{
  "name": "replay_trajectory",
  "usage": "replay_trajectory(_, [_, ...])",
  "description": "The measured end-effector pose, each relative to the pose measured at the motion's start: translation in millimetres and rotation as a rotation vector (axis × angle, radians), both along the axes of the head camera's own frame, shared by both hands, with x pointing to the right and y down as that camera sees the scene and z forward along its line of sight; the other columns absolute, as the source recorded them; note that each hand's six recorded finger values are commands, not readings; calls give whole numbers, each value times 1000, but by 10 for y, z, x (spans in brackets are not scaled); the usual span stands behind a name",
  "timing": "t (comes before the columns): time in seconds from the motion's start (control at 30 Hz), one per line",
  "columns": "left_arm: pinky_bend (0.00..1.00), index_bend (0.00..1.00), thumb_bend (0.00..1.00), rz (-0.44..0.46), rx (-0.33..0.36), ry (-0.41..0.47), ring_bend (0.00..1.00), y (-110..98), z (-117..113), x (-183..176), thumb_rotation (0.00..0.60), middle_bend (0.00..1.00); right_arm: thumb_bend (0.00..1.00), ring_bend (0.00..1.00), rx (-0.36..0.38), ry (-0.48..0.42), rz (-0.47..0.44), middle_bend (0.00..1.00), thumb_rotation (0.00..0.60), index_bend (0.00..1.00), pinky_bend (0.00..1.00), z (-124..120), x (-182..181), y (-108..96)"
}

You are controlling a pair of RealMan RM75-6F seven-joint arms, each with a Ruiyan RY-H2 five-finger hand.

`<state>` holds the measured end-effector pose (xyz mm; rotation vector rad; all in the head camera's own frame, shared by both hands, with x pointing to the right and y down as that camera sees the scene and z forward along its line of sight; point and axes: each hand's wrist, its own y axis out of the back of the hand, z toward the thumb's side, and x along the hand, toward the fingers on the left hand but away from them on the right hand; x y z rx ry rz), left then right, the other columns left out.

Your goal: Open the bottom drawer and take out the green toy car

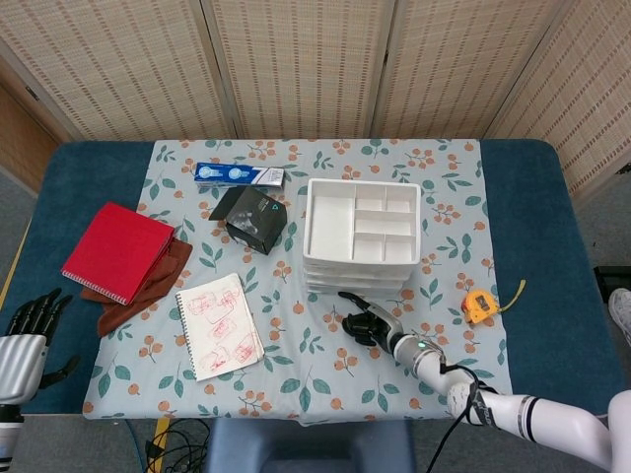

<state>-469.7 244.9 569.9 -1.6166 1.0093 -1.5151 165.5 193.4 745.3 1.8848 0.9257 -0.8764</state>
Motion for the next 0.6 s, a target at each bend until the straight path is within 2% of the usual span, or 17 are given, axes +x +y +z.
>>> replay_trajectory(0.6, [86,90,227,2,-6,1,71,-7,24,8,600,54,785,973,16,20,-27,788,600,53,1000,87,-77,-66])
